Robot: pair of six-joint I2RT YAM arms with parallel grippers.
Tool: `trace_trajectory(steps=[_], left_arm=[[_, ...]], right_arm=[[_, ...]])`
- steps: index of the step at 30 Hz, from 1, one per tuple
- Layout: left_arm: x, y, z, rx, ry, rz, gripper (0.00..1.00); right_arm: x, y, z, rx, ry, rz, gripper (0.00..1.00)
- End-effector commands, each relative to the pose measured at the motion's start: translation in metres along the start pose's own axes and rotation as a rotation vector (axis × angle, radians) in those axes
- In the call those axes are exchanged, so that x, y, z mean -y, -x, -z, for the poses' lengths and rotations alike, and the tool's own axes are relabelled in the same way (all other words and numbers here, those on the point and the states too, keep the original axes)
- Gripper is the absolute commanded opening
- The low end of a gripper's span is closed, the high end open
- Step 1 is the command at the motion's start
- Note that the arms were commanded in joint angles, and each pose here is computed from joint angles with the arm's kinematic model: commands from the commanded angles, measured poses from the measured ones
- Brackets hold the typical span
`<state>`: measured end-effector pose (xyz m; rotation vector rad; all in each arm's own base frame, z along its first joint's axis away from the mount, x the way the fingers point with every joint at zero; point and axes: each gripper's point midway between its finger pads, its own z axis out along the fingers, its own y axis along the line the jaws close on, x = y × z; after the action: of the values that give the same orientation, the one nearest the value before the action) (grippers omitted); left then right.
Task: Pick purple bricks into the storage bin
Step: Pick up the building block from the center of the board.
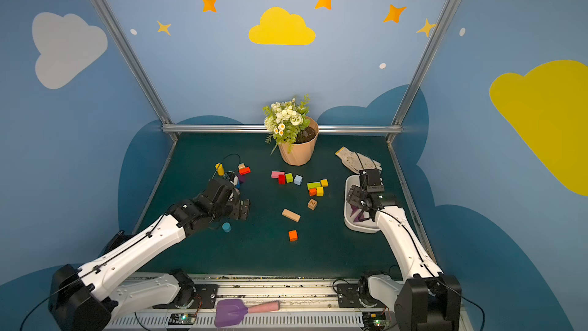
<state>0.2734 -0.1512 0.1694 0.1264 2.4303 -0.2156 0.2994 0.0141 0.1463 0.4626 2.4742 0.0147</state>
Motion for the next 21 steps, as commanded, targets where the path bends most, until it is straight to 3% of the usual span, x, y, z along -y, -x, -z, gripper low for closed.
trace_trajectory(steps=[1,13,21], left_arm=[[-0.012,0.016,0.011,0.057,0.073,0.052,1.00],[-0.050,0.013,-0.030,-0.088,0.300,0.316,1.00],[-0.082,-0.013,-0.043,-0.248,0.415,0.478,1.00]], right_arm=[[-0.018,0.011,0.009,0.063,0.078,0.058,0.83],[-0.102,-0.009,0.018,0.141,0.294,0.334,0.82],[-0.169,-0.056,0.018,0.106,0.432,0.597,0.82]])
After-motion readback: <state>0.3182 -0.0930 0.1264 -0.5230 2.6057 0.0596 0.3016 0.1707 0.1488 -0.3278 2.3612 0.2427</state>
